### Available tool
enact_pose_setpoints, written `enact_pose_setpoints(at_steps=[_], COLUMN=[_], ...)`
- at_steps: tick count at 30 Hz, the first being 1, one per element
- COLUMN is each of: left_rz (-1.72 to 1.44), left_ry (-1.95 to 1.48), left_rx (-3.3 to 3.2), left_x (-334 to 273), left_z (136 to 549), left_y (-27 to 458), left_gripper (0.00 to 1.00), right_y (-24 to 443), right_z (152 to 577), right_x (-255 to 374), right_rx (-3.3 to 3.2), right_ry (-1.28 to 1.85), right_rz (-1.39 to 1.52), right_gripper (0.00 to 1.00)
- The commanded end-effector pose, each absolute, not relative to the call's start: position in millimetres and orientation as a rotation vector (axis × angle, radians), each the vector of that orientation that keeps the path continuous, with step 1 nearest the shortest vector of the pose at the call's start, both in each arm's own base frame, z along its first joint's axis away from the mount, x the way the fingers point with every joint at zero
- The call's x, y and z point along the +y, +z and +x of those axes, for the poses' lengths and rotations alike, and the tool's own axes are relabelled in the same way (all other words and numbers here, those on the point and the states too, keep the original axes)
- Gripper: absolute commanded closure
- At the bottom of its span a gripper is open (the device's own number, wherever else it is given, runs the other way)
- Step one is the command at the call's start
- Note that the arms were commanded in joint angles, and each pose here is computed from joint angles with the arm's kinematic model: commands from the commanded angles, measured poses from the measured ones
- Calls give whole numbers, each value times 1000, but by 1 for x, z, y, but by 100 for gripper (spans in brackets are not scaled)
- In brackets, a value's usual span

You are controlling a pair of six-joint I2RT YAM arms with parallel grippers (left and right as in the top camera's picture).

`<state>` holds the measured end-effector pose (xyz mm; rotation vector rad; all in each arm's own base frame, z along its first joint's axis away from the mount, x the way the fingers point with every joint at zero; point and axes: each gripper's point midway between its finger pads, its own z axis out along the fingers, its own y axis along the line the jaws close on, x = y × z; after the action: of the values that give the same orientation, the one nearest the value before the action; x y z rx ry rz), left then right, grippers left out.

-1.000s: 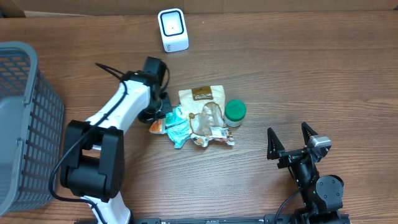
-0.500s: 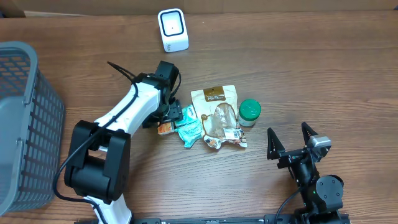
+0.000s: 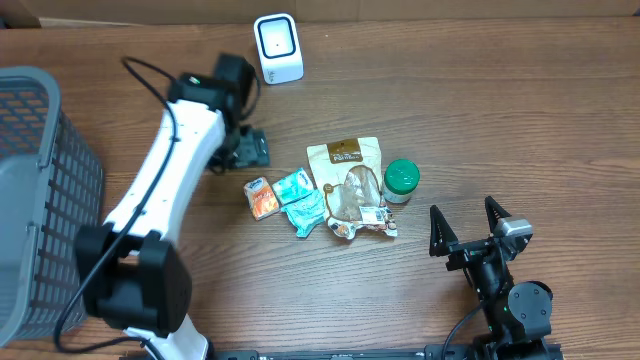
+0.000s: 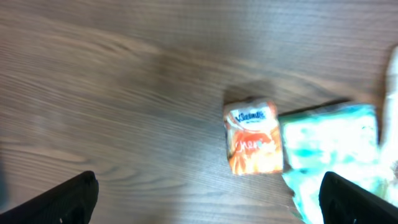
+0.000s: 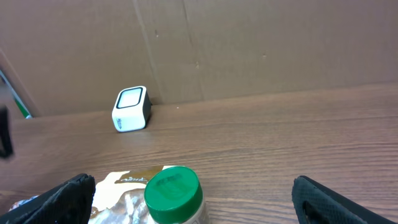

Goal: Scan the item barcode
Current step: 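Carry the orange pack to the table and set it down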

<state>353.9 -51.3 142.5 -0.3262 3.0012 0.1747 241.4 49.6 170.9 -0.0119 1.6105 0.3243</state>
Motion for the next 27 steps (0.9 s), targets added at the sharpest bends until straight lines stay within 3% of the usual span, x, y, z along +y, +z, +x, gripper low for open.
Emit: enact_pose_setpoints(at_steps=[1, 8, 20, 27], left_rz=[-190, -152, -312, -305], left_ry=[98, 35, -169, -250], left_rx=[2874, 2741, 2684, 2661], left_x=[-44, -3, 85, 79], left_z=[364, 363, 353, 356], left_y=[205, 263, 269, 272], left_gripper=[0, 1, 1, 1], right_y=[170, 170, 170, 170], right_z=[242, 242, 242, 242], right_x=[49, 49, 49, 49], right_rx=[1604, 1604, 1604, 1604], right_ry=[319, 320, 320, 320], right_rz=[-8, -8, -8, -8], right_gripper=[0, 0, 0, 0])
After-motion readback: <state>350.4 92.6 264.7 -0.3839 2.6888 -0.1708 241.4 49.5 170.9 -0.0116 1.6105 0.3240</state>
